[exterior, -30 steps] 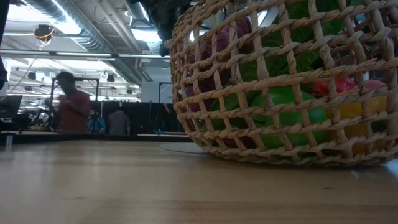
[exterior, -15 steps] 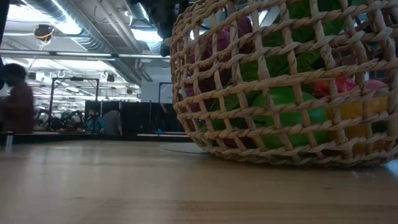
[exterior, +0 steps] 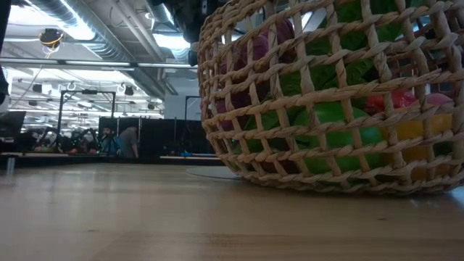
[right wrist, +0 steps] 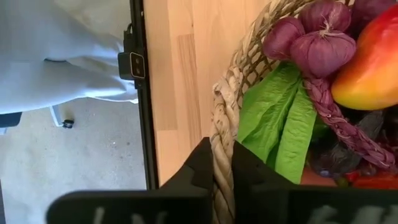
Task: Build produce basket
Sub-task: Put the brown basket on the gray mat
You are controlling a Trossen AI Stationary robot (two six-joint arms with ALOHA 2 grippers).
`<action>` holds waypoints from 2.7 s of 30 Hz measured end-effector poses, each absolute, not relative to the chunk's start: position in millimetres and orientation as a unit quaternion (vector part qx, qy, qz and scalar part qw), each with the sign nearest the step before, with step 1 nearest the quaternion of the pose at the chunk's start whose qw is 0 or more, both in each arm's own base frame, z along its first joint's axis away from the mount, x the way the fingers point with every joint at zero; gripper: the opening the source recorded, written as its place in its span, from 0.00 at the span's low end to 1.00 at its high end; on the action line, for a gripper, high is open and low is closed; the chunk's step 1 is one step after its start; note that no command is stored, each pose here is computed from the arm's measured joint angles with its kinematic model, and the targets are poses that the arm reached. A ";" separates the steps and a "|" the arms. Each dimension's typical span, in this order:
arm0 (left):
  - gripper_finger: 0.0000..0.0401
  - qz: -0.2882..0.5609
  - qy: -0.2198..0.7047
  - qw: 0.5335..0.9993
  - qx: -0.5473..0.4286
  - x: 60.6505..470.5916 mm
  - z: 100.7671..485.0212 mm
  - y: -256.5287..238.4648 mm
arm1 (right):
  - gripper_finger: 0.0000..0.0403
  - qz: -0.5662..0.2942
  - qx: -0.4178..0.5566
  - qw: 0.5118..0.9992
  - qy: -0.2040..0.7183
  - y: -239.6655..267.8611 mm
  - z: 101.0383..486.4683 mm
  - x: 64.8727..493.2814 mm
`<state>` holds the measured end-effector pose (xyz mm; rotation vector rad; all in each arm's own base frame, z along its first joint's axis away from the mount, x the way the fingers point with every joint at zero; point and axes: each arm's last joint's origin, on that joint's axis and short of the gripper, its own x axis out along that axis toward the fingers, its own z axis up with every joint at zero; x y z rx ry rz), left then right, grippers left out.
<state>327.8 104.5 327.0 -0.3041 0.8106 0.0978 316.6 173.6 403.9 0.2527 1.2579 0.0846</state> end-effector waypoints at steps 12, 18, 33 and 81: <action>0.00 0.030 0.369 0.923 -0.105 321.0 378.1 100.0 | 0.02 0.022 0.162 0.799 0.578 159.7 415.3 311.7; 0.00 0.033 0.367 0.925 -0.095 316.6 393.6 97.3 | 0.01 0.017 0.178 0.811 0.557 149.4 430.4 300.8; 0.00 0.074 0.327 0.940 -0.056 306.8 433.9 96.8 | 0.01 0.019 0.112 0.868 0.483 104.5 467.1 274.1; 0.12 0.224 0.390 0.892 0.055 311.0 419.3 144.8 | 0.12 -0.110 -0.102 0.782 0.605 -48.4 396.9 311.2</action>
